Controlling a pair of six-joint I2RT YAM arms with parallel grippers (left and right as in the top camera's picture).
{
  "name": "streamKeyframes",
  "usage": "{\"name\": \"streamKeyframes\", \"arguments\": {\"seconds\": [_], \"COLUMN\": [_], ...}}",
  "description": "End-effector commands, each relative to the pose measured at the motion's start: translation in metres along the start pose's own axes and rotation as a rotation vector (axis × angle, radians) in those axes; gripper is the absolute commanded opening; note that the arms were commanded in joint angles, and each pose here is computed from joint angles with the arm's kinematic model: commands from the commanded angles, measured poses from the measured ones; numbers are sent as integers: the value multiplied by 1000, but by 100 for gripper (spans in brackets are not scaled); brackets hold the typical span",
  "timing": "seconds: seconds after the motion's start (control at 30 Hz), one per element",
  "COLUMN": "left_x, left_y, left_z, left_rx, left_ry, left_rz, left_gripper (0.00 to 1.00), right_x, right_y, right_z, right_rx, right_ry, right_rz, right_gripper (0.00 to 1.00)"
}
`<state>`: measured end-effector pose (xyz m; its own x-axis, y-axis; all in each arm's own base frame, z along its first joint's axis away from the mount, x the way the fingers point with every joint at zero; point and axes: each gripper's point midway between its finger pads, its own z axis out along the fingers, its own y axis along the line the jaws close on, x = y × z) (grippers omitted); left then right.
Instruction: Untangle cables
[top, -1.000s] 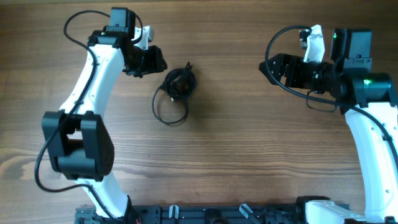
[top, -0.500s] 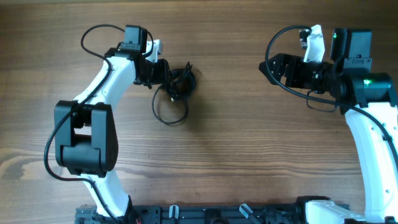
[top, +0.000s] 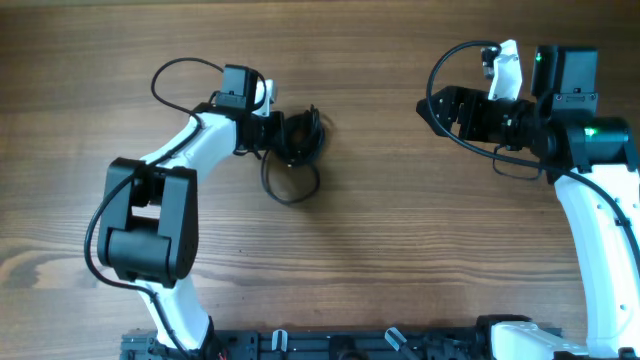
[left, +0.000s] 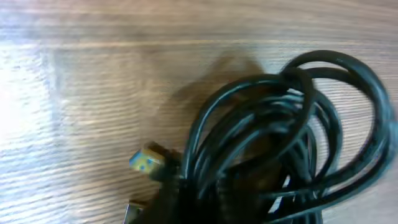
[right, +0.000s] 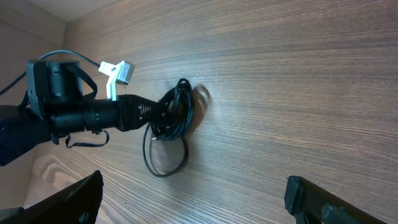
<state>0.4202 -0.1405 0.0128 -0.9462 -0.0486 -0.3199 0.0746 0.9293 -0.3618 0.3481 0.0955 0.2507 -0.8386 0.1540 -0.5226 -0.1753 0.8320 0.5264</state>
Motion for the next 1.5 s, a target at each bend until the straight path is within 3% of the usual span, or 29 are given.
{"name": "streamKeyframes", "arguments": {"seconds": [0.0, 0.23, 0.43, 0.6, 0.7, 0.77, 0.97, 1.1, 1.3, 1.47], "left_x": [20, -23, -41, -33, -29, -28, -25, -19, -17, -17], "left_y": [5, -80, -119, -131, -138, -140, -140, -143, -146, -145], "left_z": [12, -53, -122, -120, -118, -118, -117, -118, -120, -120], "left_rx": [-21, 358, 475, 486, 492, 495, 495, 518, 536, 534], "left_ry": [55, -22, -139, -104, -81, -74, -55, -23, -13, -14], "left_rz": [-97, -44, 35, -13, -49, -64, -92, -96, -93, -93], "left_gripper": [4, 4, 4, 4, 4, 4, 4, 4, 4, 4], "right_x": [0, -7, -7, -6, 9, 18, 32, 30, 20, 12], "right_y": [-2, 11, 58, 97, 106, 104, 102, 80, 84, 98], "right_z": [1, 1, 14, 36, 69, 87, 133, 153, 160, 141], "right_rx": [3, -62, -168, -203, -210, -200, -196, -101, -126, -215], "right_ry": [2, -24, -30, -42, 43, 93, 157, 135, 98, 92], "right_rz": [-8, -8, -100, -69, 2, 43, 52, 60, 43, 37], "right_gripper": [96, 97, 96, 79, 56, 48, 46, 45, 17, 7]}}
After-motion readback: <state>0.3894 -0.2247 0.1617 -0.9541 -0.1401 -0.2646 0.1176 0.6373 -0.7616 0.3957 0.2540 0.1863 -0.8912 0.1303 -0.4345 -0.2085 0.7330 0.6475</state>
